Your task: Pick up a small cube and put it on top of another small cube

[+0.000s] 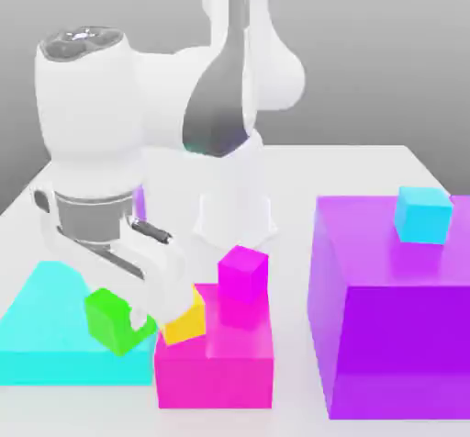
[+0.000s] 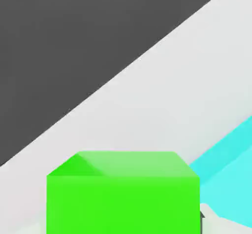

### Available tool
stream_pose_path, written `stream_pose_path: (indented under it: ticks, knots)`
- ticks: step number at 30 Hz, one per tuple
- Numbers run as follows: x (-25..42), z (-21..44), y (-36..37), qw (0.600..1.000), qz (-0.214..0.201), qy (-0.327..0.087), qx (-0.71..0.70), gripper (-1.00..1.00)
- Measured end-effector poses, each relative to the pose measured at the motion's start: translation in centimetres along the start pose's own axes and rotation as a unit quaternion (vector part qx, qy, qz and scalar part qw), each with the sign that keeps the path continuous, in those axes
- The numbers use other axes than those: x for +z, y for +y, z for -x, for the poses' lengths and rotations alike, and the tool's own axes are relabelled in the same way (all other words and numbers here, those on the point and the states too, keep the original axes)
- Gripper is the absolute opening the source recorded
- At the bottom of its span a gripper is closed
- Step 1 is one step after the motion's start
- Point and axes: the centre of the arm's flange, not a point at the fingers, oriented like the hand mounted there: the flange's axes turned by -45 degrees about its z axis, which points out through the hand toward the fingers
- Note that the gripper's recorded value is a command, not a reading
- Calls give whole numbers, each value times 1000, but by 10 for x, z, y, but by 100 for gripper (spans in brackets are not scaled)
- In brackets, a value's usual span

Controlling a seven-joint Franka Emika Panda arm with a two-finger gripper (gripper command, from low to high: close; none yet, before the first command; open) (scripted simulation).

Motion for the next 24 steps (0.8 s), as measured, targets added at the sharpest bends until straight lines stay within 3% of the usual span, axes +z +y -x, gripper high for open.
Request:
stream_pose_path:
  ticks: [15,21,22,24]
  knots:
    - [-42,165,-22,959,-4,-1,-284,-100]
    - [15,173,-23,953,-3,-1,-302,-100]
    - [22,174,-22,953,-3,-1,-302,100]
    - [22,174,-22,953,-3,-1,-302,100]
